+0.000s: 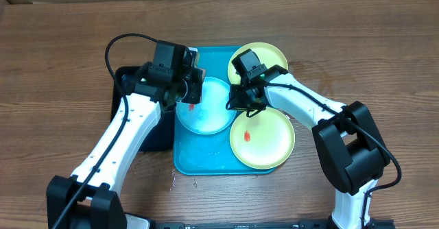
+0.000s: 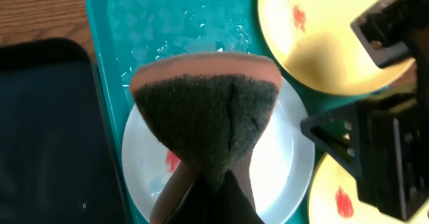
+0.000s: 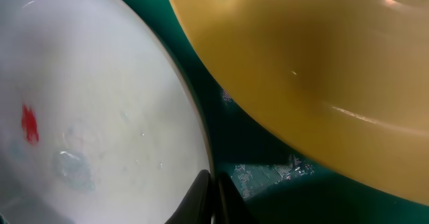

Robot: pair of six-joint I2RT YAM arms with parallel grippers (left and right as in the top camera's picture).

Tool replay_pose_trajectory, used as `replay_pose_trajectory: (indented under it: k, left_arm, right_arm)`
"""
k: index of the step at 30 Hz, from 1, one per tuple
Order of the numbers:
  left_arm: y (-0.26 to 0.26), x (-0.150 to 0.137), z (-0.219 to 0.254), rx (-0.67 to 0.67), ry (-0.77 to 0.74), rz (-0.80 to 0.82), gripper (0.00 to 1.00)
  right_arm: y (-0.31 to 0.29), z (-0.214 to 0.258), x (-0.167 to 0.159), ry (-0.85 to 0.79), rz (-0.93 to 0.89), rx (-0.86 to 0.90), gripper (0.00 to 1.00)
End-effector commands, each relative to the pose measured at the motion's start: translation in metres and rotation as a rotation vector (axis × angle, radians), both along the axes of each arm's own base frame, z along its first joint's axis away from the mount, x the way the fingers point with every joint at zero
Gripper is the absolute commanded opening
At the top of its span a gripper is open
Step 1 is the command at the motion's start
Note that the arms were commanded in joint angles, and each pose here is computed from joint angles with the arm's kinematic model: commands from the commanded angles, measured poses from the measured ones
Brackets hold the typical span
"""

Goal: Clean dirty plates on tray and stack at the side
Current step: 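Move the held sponge over the white plate with the left gripper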

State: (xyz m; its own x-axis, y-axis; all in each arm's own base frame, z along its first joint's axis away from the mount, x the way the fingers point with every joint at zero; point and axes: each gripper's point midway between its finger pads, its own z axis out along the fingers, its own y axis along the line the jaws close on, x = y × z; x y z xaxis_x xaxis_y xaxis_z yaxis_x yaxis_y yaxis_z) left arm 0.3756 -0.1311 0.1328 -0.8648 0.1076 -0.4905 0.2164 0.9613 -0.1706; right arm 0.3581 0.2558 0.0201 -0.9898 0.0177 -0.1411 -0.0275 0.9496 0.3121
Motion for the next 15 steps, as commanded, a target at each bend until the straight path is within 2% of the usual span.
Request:
replay_pose_trajectory:
  k: [1, 8, 15]
  left_arm:
    - [0.0, 0.015, -0.004, 0.004, -0.019, 0.032, 0.04]
    - [0.021, 0.026, -0.021, 0.119, -0.021, 0.091, 0.04]
    - [0.021, 0.022, -0.024, 0.125, -0.004, 0.09, 0.04]
  right_arm:
    - [0.001, -0.005, -0.006, 0.018, 0.003, -0.001, 0.04]
    - [0.001, -0.005, -0.006, 0.018, 0.003, -0.002, 0.04]
    - [0.001, -0.005, -0.005, 0.015, 0.003, 0.0, 0.04]
